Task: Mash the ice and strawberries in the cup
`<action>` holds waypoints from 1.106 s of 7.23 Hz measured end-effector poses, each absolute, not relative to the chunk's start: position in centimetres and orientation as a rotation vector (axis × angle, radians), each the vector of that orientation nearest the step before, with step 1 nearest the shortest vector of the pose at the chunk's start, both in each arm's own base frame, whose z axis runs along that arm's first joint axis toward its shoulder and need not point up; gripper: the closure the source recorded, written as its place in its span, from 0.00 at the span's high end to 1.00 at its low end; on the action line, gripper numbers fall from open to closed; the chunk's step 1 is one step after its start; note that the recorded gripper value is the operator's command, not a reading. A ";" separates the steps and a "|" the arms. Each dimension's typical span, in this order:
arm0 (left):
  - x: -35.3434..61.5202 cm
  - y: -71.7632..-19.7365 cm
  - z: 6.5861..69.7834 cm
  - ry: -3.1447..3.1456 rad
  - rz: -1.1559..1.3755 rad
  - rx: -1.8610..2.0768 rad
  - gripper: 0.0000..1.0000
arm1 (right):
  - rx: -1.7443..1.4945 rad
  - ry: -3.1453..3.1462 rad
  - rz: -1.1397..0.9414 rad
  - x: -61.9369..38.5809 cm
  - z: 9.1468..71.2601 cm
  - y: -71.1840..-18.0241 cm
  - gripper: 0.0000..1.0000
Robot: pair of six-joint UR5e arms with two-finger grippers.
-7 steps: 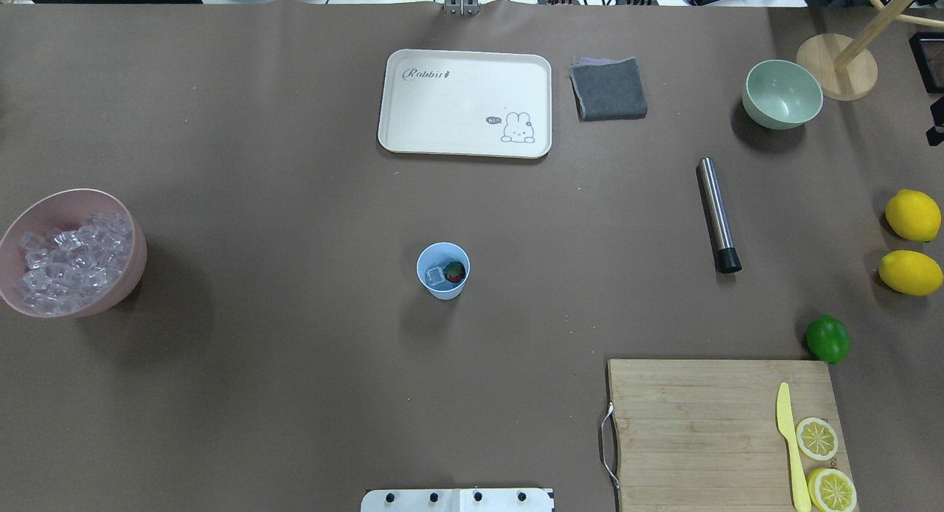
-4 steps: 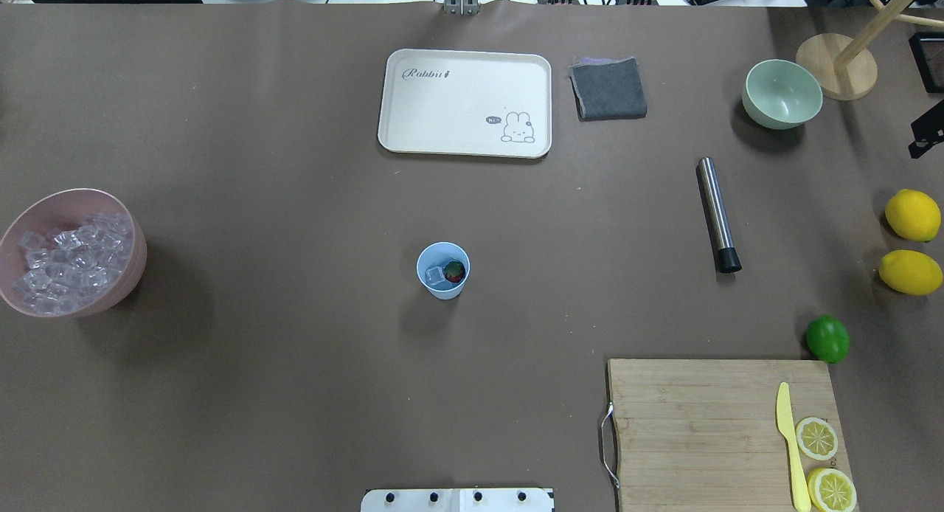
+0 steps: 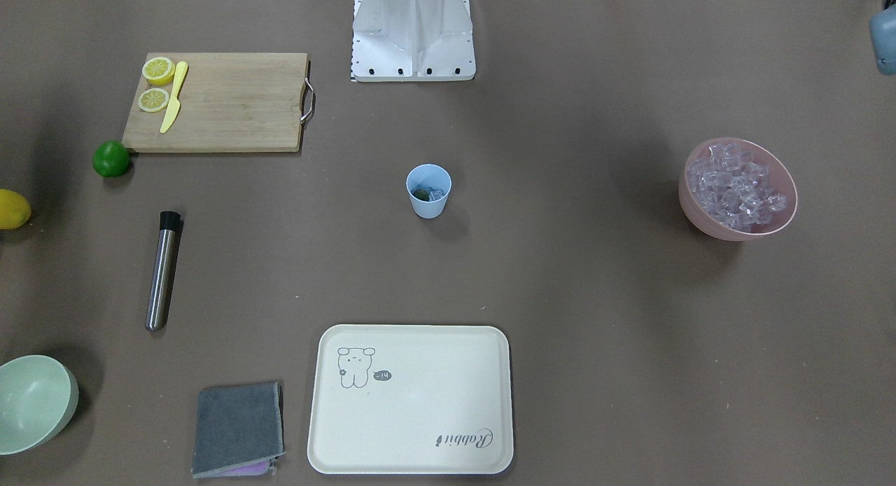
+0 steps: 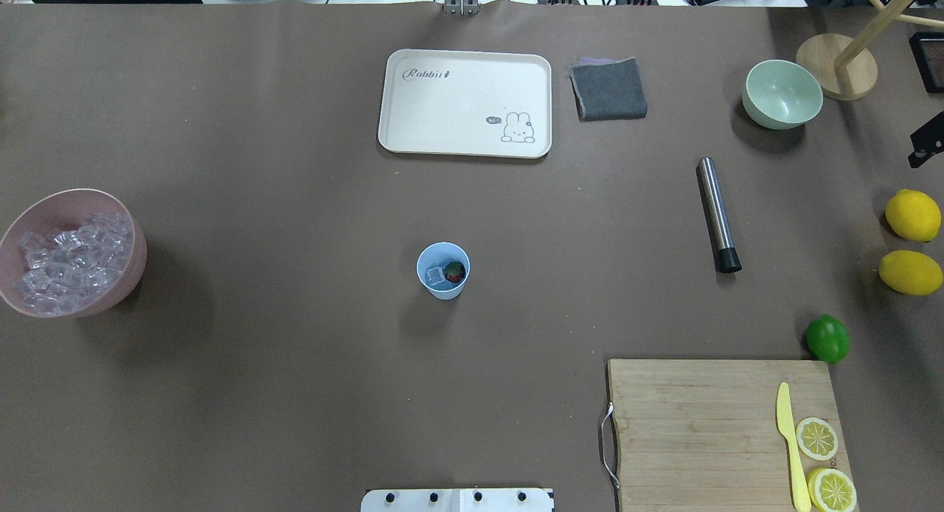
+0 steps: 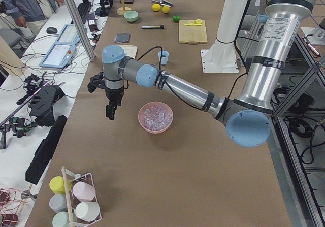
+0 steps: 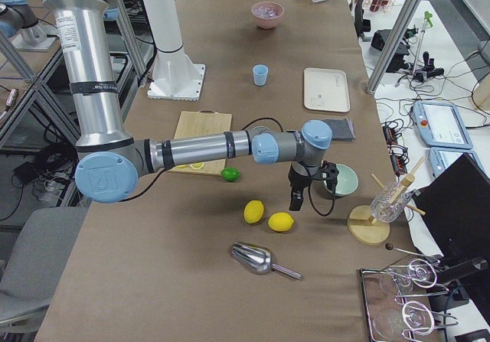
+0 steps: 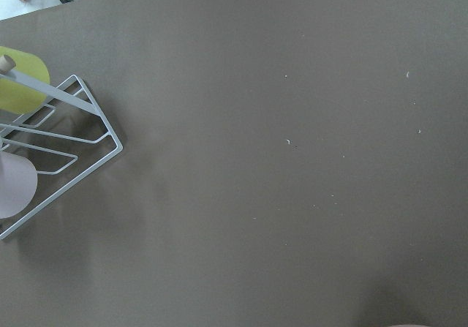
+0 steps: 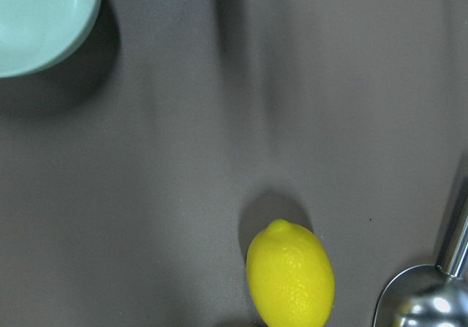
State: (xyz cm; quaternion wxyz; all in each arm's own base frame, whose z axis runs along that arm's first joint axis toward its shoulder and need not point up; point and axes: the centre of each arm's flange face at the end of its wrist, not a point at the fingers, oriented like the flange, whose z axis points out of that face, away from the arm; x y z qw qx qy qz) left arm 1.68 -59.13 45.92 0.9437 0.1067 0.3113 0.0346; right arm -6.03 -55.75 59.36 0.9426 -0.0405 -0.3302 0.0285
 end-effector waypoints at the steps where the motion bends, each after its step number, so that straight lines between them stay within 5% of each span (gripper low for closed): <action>1: 1.7 -59.1 45.9 0.636 0.071 0.218 0.98 | -0.079 -0.685 0.053 -5.8 60.0 -55.0 0.99; 8: 1.4 -58.3 47.7 0.635 0.068 0.191 0.98 | -0.006 -0.719 0.044 -4.5 60.2 -54.3 0.99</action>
